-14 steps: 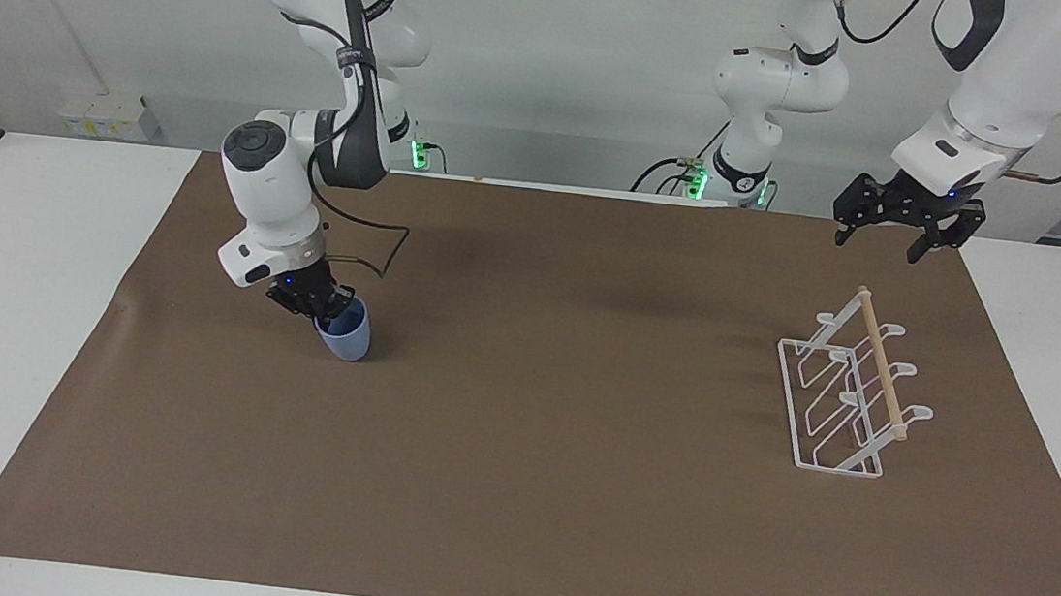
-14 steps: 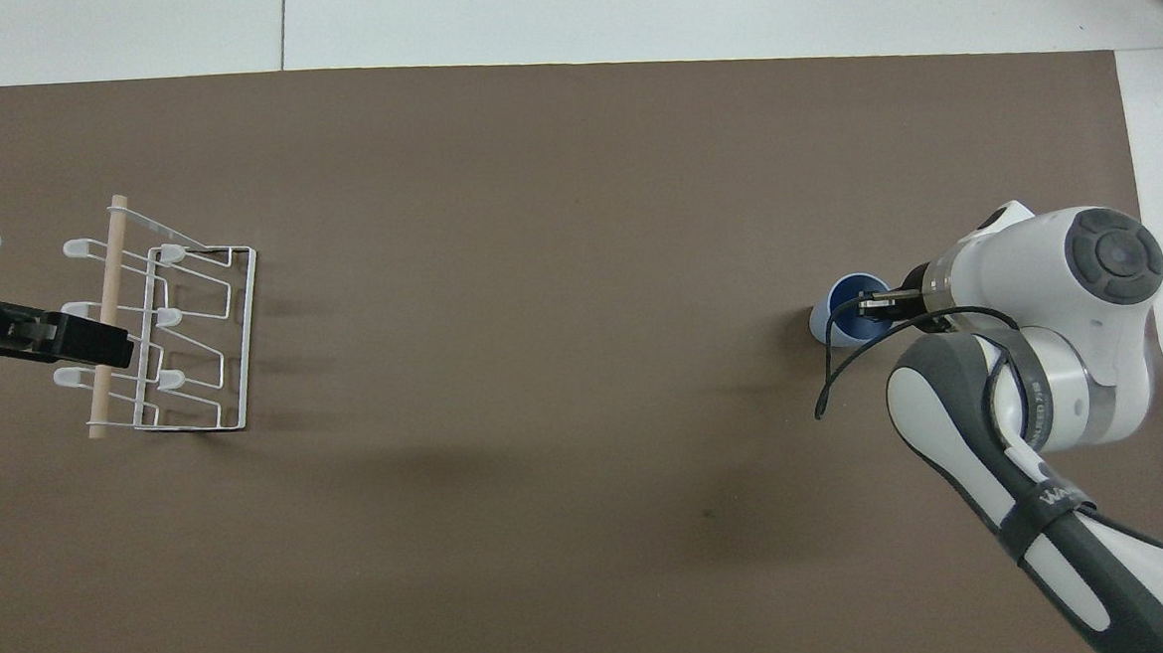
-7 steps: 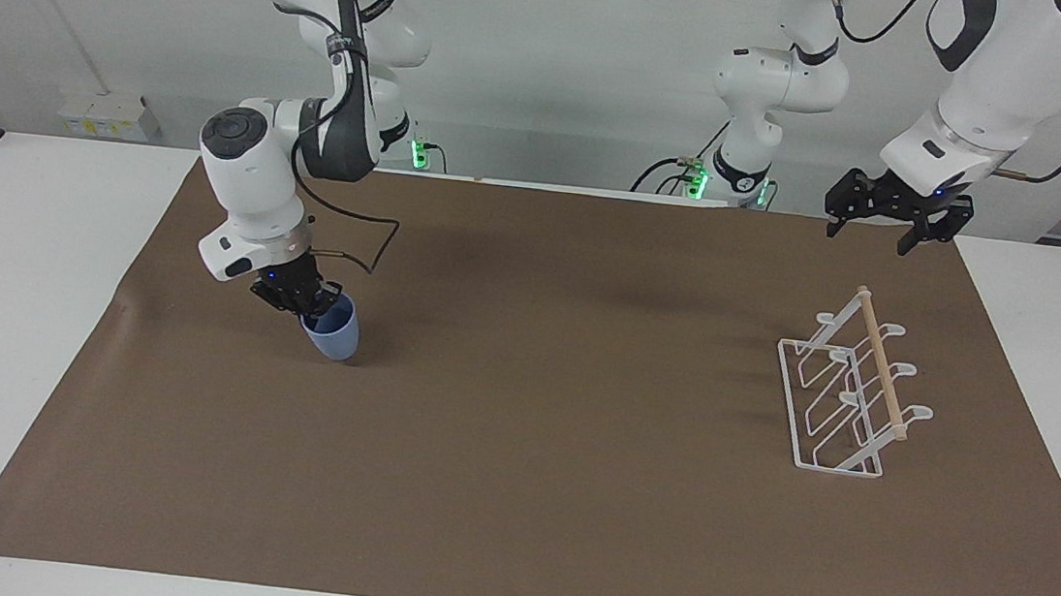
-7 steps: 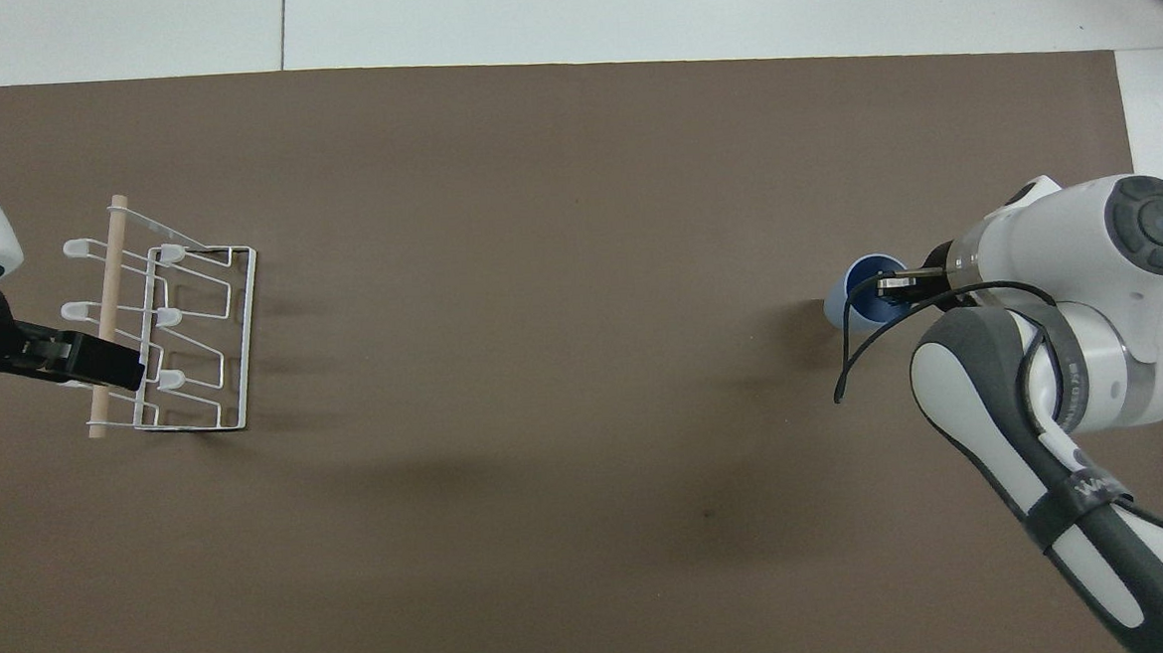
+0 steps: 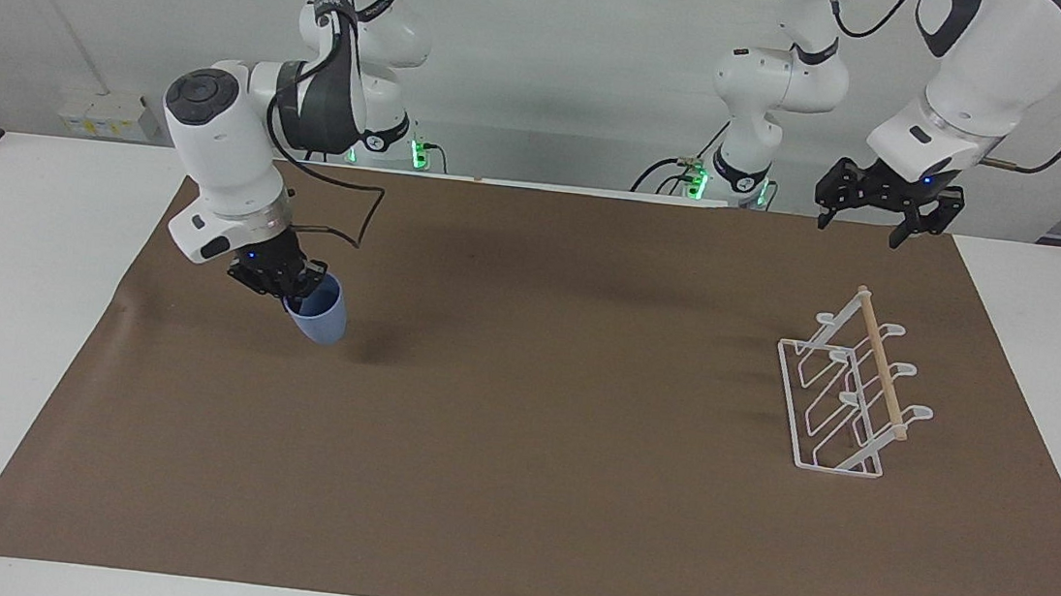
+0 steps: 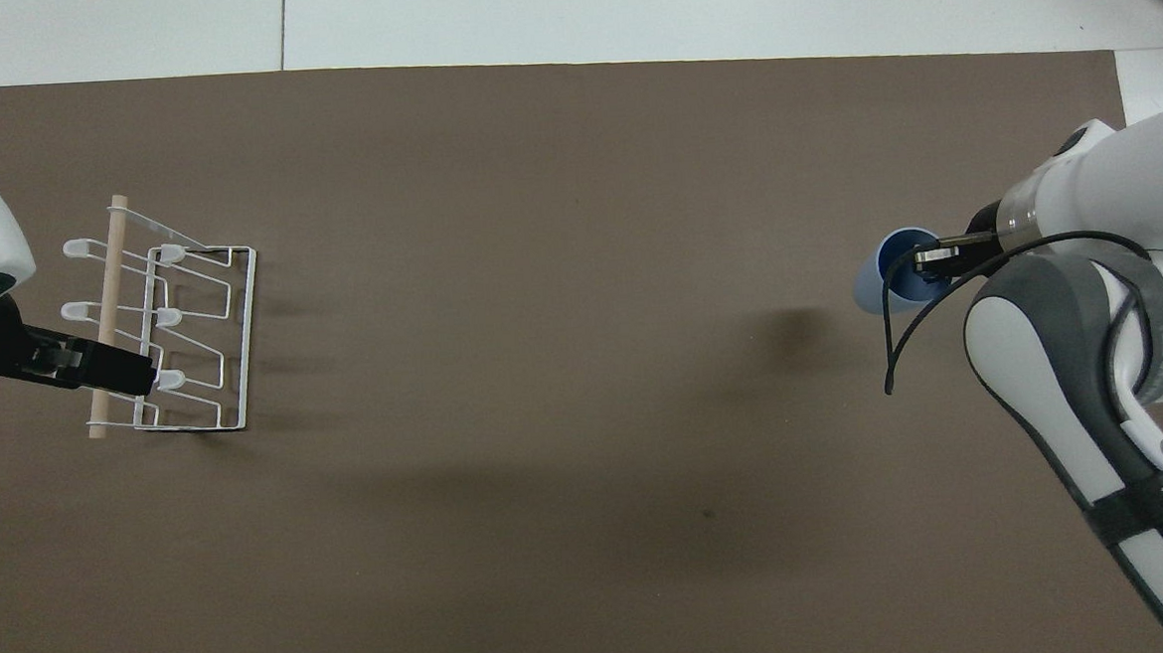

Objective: Hang cup on cup holder
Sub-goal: 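Lift the cup with the right gripper while the left gripper approaches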

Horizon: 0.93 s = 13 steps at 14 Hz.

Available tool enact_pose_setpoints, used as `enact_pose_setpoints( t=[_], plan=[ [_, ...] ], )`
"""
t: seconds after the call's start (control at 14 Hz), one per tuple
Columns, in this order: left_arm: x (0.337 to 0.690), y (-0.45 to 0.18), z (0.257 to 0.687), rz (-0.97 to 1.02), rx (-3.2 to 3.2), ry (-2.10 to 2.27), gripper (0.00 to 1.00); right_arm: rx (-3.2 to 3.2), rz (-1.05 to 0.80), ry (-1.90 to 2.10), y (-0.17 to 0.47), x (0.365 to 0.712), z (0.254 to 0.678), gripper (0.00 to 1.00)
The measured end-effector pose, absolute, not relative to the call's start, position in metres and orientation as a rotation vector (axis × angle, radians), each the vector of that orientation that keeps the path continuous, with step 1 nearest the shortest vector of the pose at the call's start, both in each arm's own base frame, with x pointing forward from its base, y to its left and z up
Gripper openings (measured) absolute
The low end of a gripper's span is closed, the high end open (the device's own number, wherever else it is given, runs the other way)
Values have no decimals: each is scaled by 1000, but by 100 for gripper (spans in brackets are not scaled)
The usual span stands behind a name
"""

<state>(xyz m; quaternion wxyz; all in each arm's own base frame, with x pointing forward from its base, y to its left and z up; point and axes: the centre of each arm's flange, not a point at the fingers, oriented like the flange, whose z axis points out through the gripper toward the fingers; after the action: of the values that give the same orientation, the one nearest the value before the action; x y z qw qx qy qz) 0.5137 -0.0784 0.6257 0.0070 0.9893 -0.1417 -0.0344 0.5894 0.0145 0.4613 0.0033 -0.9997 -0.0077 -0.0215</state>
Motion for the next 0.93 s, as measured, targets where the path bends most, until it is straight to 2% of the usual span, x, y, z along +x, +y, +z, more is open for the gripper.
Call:
enact_pose_setpoints(
  t=[0.5, 0.93],
  plan=[
    [507, -99, 627, -80, 2949, -477, 100, -3143, -61, -26, 12, 576, 538, 5],
    [502, -104, 606, 39, 2749, -1006, 100, -3134, -84, -26, 17, 558, 573, 5]
  ],
)
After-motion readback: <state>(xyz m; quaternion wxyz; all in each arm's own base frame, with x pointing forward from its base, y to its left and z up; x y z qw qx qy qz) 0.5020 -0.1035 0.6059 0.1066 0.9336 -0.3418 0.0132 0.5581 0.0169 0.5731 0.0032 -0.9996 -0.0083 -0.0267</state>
